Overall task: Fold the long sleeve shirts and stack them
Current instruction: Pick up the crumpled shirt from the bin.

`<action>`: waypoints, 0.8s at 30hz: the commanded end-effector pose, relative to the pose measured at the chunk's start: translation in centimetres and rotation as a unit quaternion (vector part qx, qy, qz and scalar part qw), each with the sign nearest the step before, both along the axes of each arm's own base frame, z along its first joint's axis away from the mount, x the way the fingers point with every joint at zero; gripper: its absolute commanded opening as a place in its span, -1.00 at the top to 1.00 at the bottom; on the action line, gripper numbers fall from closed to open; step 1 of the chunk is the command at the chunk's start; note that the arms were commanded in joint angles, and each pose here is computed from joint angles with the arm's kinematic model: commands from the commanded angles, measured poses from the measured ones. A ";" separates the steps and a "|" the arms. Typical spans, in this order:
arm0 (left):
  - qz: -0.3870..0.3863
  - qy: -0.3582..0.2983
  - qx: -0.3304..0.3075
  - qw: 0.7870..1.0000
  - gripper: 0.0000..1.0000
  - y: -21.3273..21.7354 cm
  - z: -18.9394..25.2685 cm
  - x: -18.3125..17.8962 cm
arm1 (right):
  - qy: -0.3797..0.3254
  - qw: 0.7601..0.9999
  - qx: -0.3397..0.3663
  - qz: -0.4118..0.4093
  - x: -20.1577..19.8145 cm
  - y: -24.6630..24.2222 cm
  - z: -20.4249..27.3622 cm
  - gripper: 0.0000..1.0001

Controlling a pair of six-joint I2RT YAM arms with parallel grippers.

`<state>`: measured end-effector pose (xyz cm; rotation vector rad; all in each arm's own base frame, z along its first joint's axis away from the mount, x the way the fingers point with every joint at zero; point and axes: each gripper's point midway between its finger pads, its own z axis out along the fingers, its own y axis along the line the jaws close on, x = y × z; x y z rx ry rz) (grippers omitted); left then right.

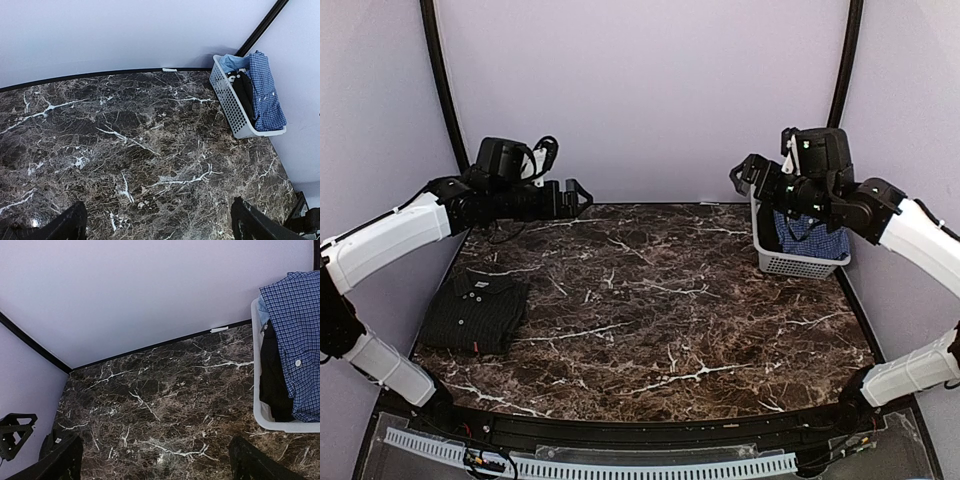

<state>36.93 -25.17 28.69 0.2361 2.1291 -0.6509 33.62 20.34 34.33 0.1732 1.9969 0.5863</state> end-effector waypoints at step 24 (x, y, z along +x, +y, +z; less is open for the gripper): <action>-0.075 0.068 0.023 0.995 -0.98 -0.5 -3.8 -3.8 | 0.054 0.984 -0.118 -0.120 16.3 -12.4 -9.2 -0.84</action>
